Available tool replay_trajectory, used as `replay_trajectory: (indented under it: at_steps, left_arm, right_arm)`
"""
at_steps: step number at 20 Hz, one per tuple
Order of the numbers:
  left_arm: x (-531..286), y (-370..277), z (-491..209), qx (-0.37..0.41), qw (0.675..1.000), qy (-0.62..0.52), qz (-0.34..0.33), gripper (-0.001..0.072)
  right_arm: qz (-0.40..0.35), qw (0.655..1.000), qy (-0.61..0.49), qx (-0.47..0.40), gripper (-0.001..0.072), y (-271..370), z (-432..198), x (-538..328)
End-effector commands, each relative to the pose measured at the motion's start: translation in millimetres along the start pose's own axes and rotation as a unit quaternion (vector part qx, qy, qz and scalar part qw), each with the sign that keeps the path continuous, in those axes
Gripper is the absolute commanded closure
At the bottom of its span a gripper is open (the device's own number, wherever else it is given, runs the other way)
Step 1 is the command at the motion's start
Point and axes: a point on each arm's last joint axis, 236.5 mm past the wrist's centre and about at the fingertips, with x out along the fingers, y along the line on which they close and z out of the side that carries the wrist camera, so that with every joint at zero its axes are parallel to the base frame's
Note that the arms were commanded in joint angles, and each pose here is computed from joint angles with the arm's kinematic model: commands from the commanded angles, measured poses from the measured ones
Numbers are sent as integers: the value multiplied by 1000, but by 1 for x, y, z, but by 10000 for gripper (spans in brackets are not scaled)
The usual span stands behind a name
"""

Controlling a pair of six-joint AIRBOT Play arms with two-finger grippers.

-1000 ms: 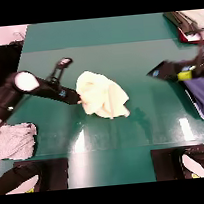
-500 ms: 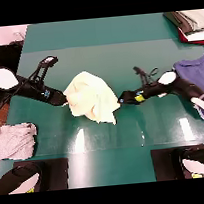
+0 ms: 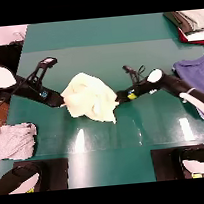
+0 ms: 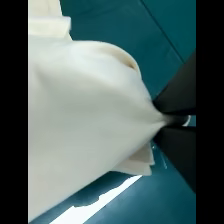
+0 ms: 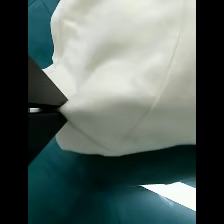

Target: Fold the shirts.

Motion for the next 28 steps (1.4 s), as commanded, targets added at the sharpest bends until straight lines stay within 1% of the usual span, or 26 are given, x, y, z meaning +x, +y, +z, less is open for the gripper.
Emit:
replay_trajectory:
  at_steps: [1,3,4,7,9,11,13,15,17,19,20,21,22,24,26,27,28]
  left_arm:
    - [-44,32,16,26,995,-22,92,675]
    - [-93,44,40,41,985,-72,149,674]
    - [-113,45,50,45,981,-95,165,675]
    - [-157,36,73,54,970,-156,176,674]
    - [-180,31,82,59,964,-187,181,674]
    - [-210,22,89,63,956,-220,185,674]
    - [-254,9,92,69,943,-265,190,674]
    - [-301,-6,91,77,924,-319,196,674]
    - [-348,-24,84,82,899,-382,198,675]
    - [-373,-36,74,84,882,-420,194,674]
    - [-375,-41,70,87,882,-423,187,674]
    - [-372,-46,69,91,885,-421,177,674]
    - [-366,-49,68,93,890,-414,168,674]
    - [-335,-47,71,92,909,-378,149,674]
    - [-276,-32,70,79,940,-303,133,675]
    - [-238,-24,64,70,958,-249,121,675]
    - [-201,-16,55,61,972,-198,109,674]
  right_arm:
    - [-41,996,-79,-20,696,-15,27,-74]
    - [-52,986,-160,-7,697,-23,44,-142]
    - [-61,979,-192,-2,697,-27,47,-171]
    - [-82,959,-271,12,696,-31,44,-241]
    - [-92,947,-308,-4,696,-18,44,-278]
    - [-101,927,-359,-46,697,16,48,-326]
    - [-114,895,-419,-102,697,63,47,-382]
    - [-120,861,-471,-152,697,110,38,-430]
    - [-122,830,-511,-187,697,149,26,-467]
    - [-121,810,-535,-209,697,176,16,-490]
    - [-120,809,-535,-212,697,181,14,-494]
    - [-115,816,-526,-209,697,185,12,-493]
    - [-112,833,-503,-202,697,184,10,-486]
    - [-102,883,-426,-165,697,166,8,-456]
    - [-87,941,-311,-100,696,132,-1,-409]
    - [-80,964,-241,-74,697,113,-9,-381]
    - [-69,979,-181,-56,696,98,-16,-354]
